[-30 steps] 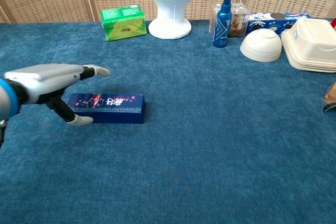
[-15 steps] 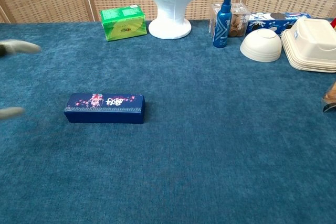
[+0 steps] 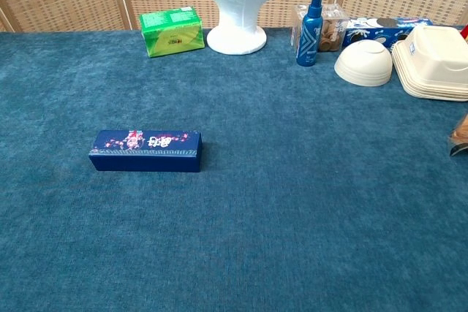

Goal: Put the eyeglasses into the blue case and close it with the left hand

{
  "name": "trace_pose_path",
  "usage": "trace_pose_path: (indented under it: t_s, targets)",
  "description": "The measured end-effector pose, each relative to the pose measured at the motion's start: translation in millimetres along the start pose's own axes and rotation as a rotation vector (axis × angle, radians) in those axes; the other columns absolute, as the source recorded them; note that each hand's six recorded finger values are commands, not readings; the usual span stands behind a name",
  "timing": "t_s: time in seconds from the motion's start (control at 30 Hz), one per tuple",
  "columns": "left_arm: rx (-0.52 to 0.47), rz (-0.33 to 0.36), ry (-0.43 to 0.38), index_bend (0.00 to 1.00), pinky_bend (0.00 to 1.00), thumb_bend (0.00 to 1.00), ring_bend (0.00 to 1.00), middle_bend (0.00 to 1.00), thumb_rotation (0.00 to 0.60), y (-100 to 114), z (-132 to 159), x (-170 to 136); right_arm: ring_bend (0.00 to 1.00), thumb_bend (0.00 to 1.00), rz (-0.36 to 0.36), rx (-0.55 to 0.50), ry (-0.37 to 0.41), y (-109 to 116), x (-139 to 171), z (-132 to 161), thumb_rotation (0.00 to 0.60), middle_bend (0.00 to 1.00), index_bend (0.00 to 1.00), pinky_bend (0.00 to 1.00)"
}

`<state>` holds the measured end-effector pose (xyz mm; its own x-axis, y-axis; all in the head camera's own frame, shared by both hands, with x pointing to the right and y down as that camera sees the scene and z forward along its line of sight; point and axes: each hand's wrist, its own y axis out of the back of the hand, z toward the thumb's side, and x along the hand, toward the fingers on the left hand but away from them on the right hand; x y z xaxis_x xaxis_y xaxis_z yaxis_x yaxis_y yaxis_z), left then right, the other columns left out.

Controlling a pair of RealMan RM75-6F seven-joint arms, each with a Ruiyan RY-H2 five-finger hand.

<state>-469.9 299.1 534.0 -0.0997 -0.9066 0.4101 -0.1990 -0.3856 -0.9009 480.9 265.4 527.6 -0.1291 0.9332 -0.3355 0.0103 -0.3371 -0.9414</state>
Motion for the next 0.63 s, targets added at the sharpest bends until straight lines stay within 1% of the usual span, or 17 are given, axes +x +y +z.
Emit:
trace_pose_path:
  t_s: [0.13, 0.23, 0.33, 0.47, 0.63]
  targets:
    - [0.032, 0.019, 0.052, 0.12, 0.0, 0.24, 0.0, 0.0, 0.531, 4.3, -23.6, -18.0, 0.0, 0.21, 0.024, 0.0, 0.02, -8.7, -4.1, 15.7, 0.558, 0.12, 0.0, 0.15]
    - [0.021, 0.024, 0.082, 0.11, 0.0, 0.24, 0.0, 0.0, 0.532, 4.3, -32.4, -24.1, 0.0, 0.21, 0.032, -0.007, 0.043, -14.4, -6.0, 27.2, 0.561, 0.12, 0.0, 0.15]
    - [0.004, 0.027, 0.096, 0.11, 0.0, 0.24, 0.0, 0.0, 0.534, 4.1, -37.3, -22.6, 0.0, 0.22, 0.042, -0.012, 0.059, -19.7, -9.5, 35.5, 0.563, 0.12, 0.0, 0.15]
    - [-0.002, 0.031, 0.086, 0.11, 0.0, 0.24, 0.0, 0.0, 0.536, 4.5, -36.7, -16.5, 0.0, 0.22, 0.045, -0.021, 0.076, -21.5, -14.9, 42.5, 0.561, 0.12, 0.0, 0.15]
    - [-0.006, 0.036, 0.062, 0.1, 0.0, 0.24, 0.0, 0.0, 0.532, 7.6, -28.6, -10.4, 0.0, 0.21, 0.041, -0.035, 0.085, -20.1, -18.1, 42.9, 0.566, 0.12, 0.0, 0.15]
